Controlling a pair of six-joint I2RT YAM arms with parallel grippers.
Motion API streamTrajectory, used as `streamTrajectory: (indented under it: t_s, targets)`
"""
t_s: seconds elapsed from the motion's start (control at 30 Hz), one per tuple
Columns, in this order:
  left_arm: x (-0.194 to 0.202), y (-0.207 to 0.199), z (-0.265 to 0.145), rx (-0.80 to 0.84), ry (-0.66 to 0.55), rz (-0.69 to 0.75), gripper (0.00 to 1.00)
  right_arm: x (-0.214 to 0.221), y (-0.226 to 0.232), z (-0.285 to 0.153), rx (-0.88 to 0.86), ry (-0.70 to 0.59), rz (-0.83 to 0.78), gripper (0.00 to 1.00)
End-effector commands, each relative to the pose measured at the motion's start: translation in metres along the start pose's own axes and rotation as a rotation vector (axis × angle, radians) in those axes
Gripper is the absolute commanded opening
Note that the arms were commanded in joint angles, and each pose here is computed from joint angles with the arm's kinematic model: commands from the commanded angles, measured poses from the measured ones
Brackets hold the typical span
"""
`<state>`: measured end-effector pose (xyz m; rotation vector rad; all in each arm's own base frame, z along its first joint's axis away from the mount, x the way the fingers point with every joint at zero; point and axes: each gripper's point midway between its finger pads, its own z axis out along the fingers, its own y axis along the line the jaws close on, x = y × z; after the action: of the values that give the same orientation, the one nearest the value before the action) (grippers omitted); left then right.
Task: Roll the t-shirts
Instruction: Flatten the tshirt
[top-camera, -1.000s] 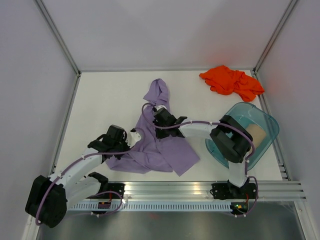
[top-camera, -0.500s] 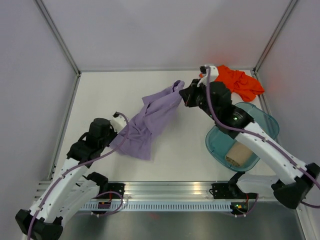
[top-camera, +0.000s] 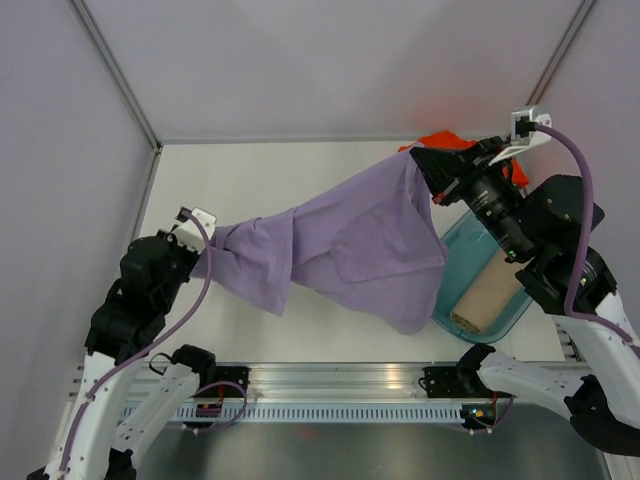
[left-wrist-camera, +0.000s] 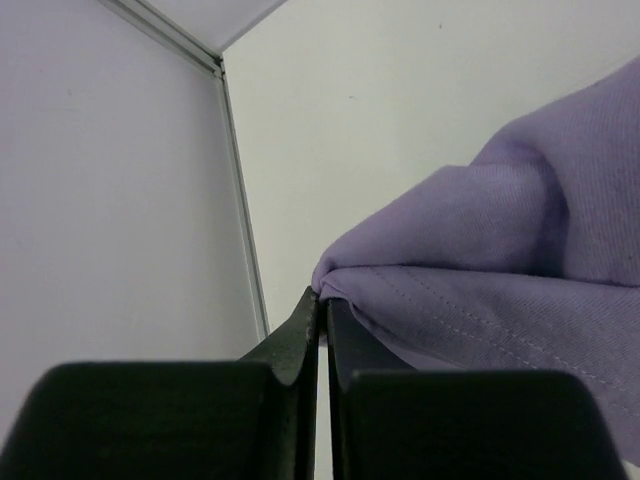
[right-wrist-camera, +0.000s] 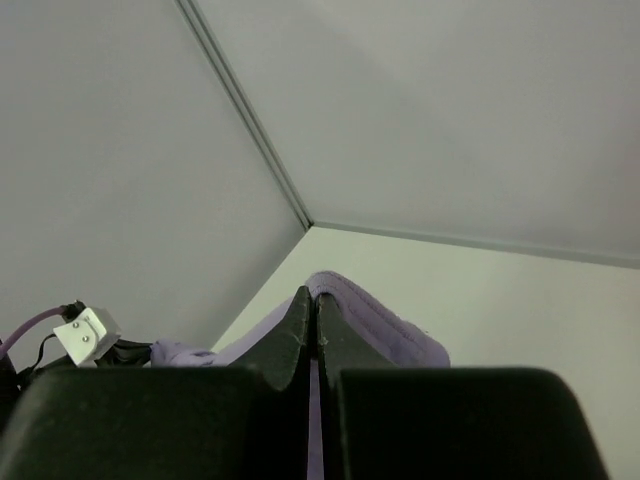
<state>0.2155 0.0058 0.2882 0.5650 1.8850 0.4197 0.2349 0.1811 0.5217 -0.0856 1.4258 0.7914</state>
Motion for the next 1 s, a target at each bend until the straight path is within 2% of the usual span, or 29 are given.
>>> streamTrajectory:
  t_s: [0.0,0.17,0.2,0.27,0.3,0.47,0.63,0.8,0.93,0.97]
  targets:
    - [0.009,-0.007,0.013,0.020,0.073,-0.015,0.02,0.022,-0.007,0.040,0.048,0.068,-0.054,0.00]
    - [0.026,-0.029,0.050,0.065,0.150,0.006,0.02,0.085,-0.042,0.123,0.157,0.208,-0.109,0.00]
    - [0.032,-0.034,0.063,0.094,0.171,-0.004,0.02,0.108,-0.061,0.151,0.200,0.251,-0.112,0.00]
    - [0.042,-0.049,0.080,0.180,0.193,-0.026,0.02,0.132,-0.079,0.179,0.229,0.294,-0.080,0.00]
    - [0.056,-0.045,0.095,0.179,0.245,-0.058,0.02,0.156,-0.098,0.202,0.264,0.331,-0.068,0.00]
    - [0.088,-0.026,0.136,0.135,0.318,-0.115,0.02,0.225,-0.125,0.243,0.293,0.450,-0.037,0.00]
    - [0.079,0.007,0.151,0.053,0.283,-0.139,0.02,0.195,-0.116,0.256,0.273,0.354,-0.047,0.00]
    - [0.042,0.053,0.157,-0.067,0.208,-0.170,0.02,0.110,-0.088,0.272,0.220,0.193,-0.097,0.00]
    - [0.015,0.077,0.153,-0.126,0.150,-0.186,0.02,0.037,-0.074,0.255,0.164,0.047,-0.057,0.00]
    - [0.012,0.079,0.152,-0.133,0.143,-0.198,0.02,0.037,-0.091,0.253,0.184,0.048,-0.049,0.00]
